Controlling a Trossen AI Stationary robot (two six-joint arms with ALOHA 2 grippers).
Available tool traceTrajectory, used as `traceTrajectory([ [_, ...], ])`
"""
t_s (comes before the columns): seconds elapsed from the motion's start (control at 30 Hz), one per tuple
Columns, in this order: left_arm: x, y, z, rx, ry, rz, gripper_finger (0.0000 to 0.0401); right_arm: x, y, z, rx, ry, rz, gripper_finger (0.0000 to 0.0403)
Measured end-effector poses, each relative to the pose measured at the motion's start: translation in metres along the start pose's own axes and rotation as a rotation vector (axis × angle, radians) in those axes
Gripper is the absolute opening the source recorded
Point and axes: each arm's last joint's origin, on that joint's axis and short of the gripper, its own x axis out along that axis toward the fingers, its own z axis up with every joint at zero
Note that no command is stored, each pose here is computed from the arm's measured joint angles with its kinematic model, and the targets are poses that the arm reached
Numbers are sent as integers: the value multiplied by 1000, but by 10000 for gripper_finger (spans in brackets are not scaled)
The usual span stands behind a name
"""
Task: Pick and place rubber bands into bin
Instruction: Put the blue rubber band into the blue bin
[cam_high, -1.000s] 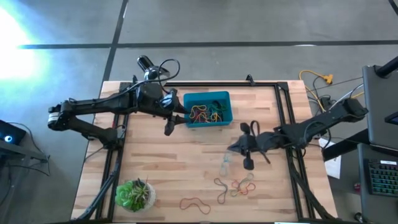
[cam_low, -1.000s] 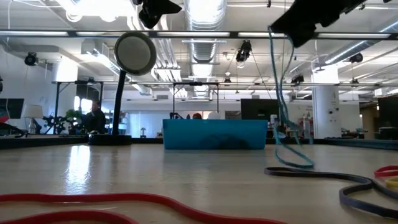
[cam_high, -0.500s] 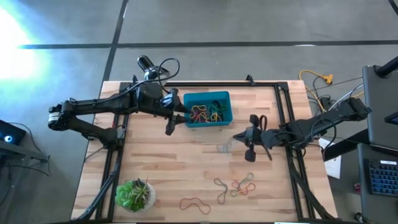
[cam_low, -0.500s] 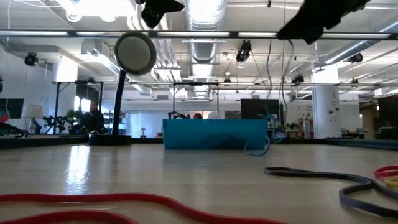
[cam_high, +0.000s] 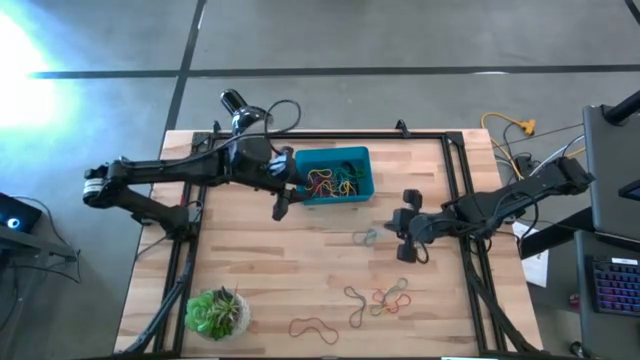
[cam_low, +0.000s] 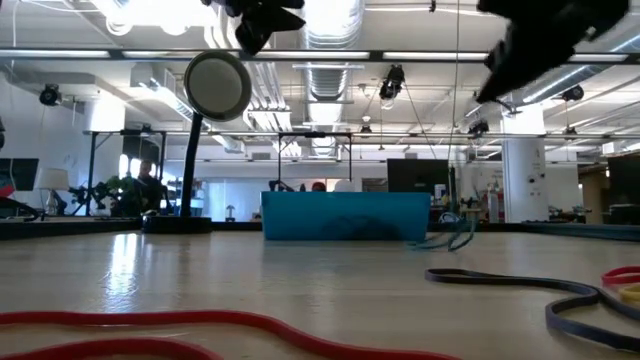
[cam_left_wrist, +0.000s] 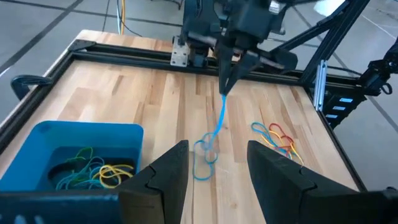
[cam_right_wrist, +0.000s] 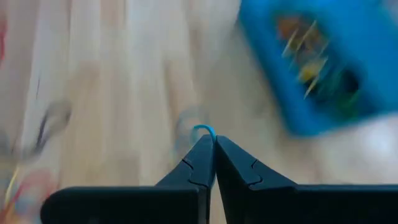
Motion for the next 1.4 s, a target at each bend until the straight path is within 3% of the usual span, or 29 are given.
traceTrajectory([
  [0.1,10,0,-4,-3,25,-5,148,6,2,-15,14,161,63,8],
  [0.3,26,1,-11,-8,78,-13,148,14,14,-35,16,297,314,8],
  [0.5,31,0,-13,-7,85,-17,148,19,20,-57,82,429,468,8],
  [0.63,31,0,-13,-5,86,-17,148,21,24,-62,109,430,509,9],
  [0.8,31,0,-13,-5,84,-17,148,23,29,-54,129,310,569,28],
  [1.07,31,0,-12,-4,81,-18,148,27,29,-58,135,316,537,108],
  [1.23,31,0,-11,-5,70,-19,148,31,23,-57,157,209,307,135],
  [1.4,32,-1,-11,-3,63,-22,148,39,14,-59,158,155,135,127],
])
